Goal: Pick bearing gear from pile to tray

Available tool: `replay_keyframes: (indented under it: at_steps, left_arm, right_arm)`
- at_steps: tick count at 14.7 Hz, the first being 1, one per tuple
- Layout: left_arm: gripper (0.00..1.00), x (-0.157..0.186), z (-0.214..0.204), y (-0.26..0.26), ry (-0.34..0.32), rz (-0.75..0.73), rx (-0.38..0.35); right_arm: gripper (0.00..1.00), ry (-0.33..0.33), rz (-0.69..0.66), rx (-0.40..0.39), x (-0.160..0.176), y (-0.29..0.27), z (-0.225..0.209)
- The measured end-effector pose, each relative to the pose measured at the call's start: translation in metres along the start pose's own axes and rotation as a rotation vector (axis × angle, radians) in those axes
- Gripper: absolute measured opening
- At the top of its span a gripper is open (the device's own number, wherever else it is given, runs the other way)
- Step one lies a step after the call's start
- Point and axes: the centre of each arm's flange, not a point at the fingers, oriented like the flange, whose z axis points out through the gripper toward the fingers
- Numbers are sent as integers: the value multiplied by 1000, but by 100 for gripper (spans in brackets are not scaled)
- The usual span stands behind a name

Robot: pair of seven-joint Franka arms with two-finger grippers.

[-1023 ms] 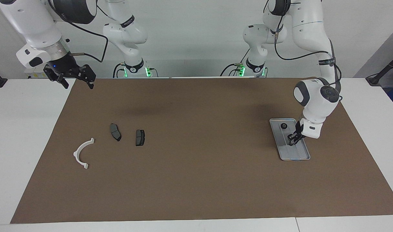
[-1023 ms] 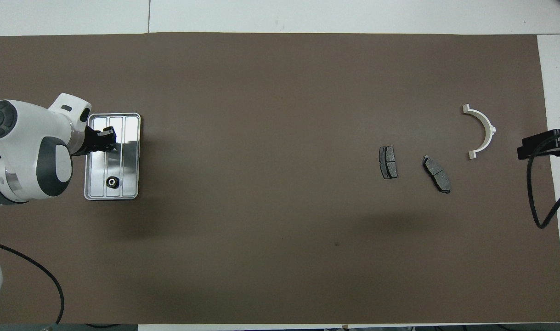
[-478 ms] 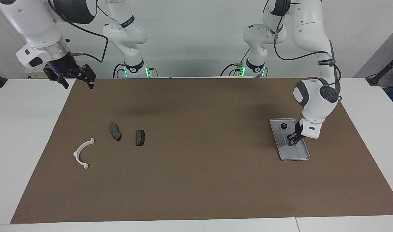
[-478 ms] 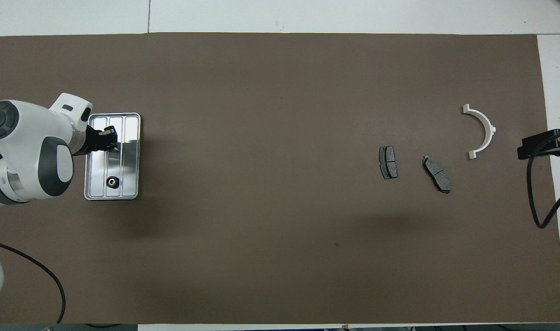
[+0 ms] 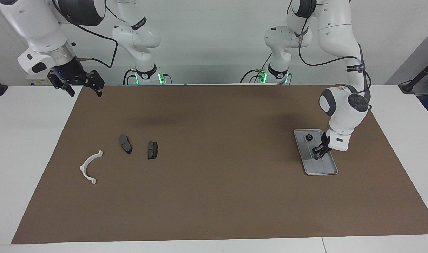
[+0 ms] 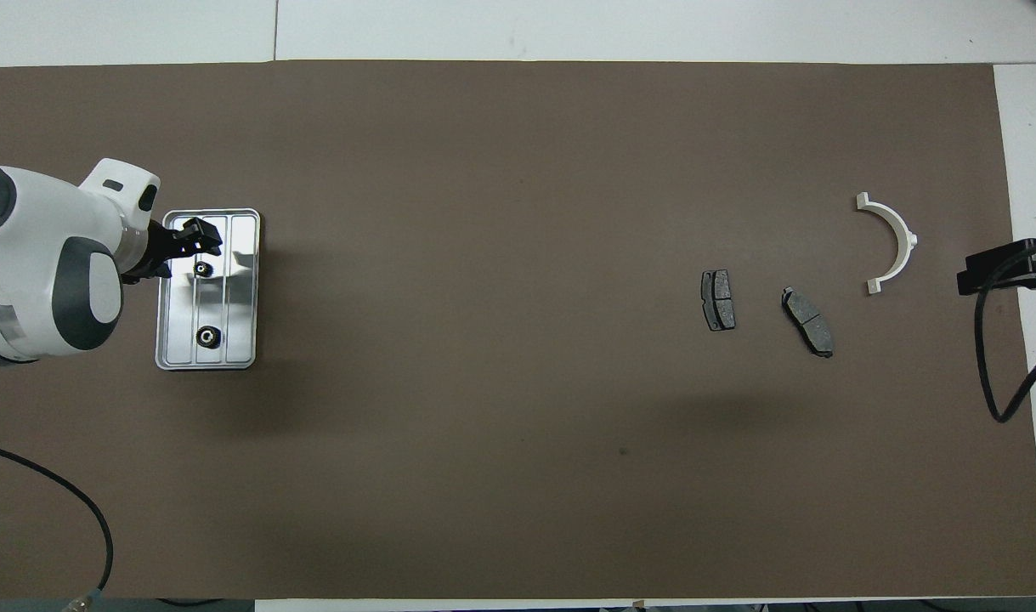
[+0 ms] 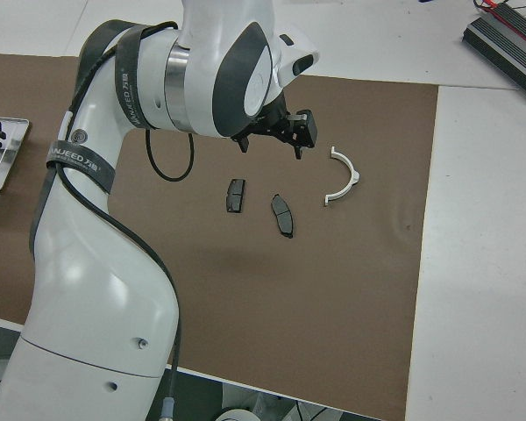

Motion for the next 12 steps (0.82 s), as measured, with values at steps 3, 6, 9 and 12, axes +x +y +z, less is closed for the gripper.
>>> replay_keyframes:
  at_steps: [3, 6, 9, 12]
  left_arm:
    - [100, 15, -63, -9, -37, -20, 2]
    - [100, -3, -121, -20, -96, -22, 7]
    - [100, -34, -184, -35, -138, -7, 3]
    - [100, -61, -231, -56, -159, 22, -8]
  right_arm:
    - [100, 0, 0, 0, 0, 0, 0]
    - [100, 0, 0, 0, 0, 0, 0]
    - [100, 4, 0, 0, 0, 0, -1]
    - [100, 12, 0, -1, 0, 0, -2]
